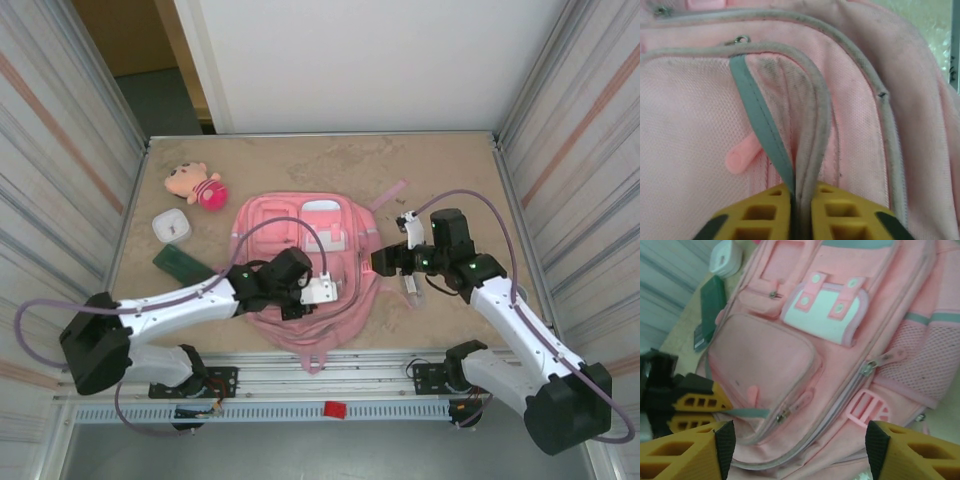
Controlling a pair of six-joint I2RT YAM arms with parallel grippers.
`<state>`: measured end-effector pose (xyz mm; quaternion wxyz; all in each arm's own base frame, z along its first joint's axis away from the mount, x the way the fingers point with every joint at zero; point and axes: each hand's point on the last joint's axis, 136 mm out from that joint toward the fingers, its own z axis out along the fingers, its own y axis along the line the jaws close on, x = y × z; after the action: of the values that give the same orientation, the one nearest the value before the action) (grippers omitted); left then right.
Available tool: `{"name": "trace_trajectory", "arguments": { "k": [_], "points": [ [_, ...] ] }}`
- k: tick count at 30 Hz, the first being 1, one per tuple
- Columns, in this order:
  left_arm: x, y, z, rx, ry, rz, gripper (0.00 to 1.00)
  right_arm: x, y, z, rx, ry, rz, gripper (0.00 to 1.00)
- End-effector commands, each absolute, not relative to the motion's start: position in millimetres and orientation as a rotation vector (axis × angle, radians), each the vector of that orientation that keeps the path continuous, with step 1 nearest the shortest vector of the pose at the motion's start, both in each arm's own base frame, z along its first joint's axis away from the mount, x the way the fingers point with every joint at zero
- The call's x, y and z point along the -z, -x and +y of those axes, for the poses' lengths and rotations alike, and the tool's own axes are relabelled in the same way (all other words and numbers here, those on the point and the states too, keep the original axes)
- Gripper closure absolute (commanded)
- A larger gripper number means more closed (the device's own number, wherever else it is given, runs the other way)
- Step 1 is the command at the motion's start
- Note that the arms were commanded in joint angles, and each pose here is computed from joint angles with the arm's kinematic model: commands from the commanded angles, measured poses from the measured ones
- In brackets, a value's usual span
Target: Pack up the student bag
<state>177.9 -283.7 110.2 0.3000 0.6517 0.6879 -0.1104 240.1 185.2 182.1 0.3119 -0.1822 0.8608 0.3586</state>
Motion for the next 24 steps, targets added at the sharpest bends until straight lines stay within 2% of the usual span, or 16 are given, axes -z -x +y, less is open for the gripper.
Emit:
{"name": "trace_trajectory", "arguments": {
  "k": [1,5,11,14,24],
  "points": [
    [-169,-173,-288,0.532,-1.595,1.677,0.95,-193,-238,201,-1.105,0.634,2.208,0.26],
    [-200,-168,-271,0.626,-1.557,1.556,1.00,-195,-246,214,-1.275,0.711,2.189,0.25],
    [-204,-165,-247,0.590,-1.628,1.491,1.00,-181,-275,231,-1.328,0.817,2.177,0.18],
    [-206,-166,-240,0.588,-1.633,1.482,1.00,-163,-284,235,-1.338,0.867,2.214,0.18],
    [-214,-174,-232,0.557,-1.590,1.484,1.00,-109,-273,250,-1.405,0.953,2.420,0.17]
  ]
}}
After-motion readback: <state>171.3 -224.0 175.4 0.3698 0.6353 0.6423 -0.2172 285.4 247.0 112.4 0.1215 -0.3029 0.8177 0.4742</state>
